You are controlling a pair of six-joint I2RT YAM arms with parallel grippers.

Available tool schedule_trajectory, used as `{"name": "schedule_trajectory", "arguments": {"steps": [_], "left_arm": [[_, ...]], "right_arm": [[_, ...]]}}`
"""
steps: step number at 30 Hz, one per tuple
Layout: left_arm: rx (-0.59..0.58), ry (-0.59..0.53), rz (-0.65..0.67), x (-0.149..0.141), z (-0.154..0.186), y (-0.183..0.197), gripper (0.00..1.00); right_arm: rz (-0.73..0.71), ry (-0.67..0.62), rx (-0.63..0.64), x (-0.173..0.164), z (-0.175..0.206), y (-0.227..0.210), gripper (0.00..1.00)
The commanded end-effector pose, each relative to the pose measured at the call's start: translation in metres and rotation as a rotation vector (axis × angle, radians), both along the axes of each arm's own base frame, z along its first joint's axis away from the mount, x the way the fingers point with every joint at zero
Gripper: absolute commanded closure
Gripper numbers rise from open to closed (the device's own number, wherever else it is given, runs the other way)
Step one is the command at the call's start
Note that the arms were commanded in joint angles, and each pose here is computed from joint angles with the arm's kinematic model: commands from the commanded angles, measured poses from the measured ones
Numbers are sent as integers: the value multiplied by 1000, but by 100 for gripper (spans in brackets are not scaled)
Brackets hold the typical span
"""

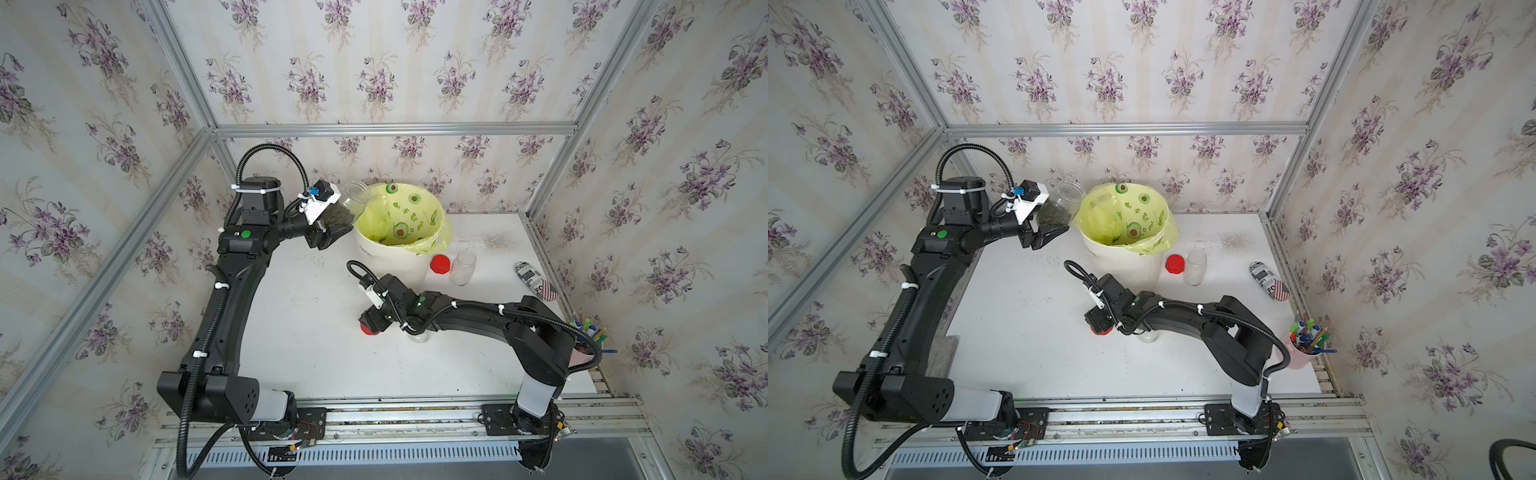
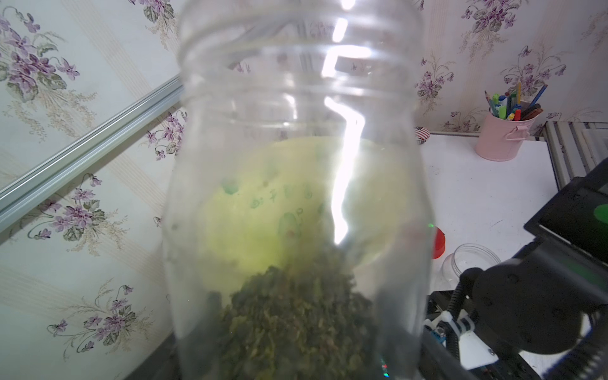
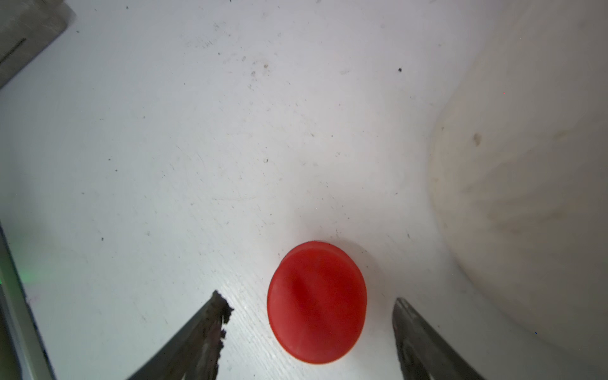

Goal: Empty moldy tea leaves from jars
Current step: Place the lid at the center of the board, then pour the moldy tea leaves from the jar into the trash bin.

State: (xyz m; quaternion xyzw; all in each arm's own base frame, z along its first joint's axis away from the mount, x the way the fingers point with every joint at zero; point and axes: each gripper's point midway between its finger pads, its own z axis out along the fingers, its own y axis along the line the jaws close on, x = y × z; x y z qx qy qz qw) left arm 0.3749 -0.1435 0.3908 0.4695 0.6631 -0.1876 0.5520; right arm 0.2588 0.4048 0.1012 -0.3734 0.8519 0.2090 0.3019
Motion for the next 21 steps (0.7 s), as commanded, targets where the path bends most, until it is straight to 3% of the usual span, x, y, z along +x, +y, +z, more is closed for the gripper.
{"name": "schedule_trajectory", "arguments": {"steps": [1,13,21], "left_arm": [[-3,-19,3,4,4,0,22],[51,-73,61,17,14,2,22],[179,-162,111,27,16,-6,22]], "right_arm": [[-5,-26,29,-1,24,-3,20],[85,-102,314,-25,140,-10,8],[91,-39,529,-24,184,-42,3]]}}
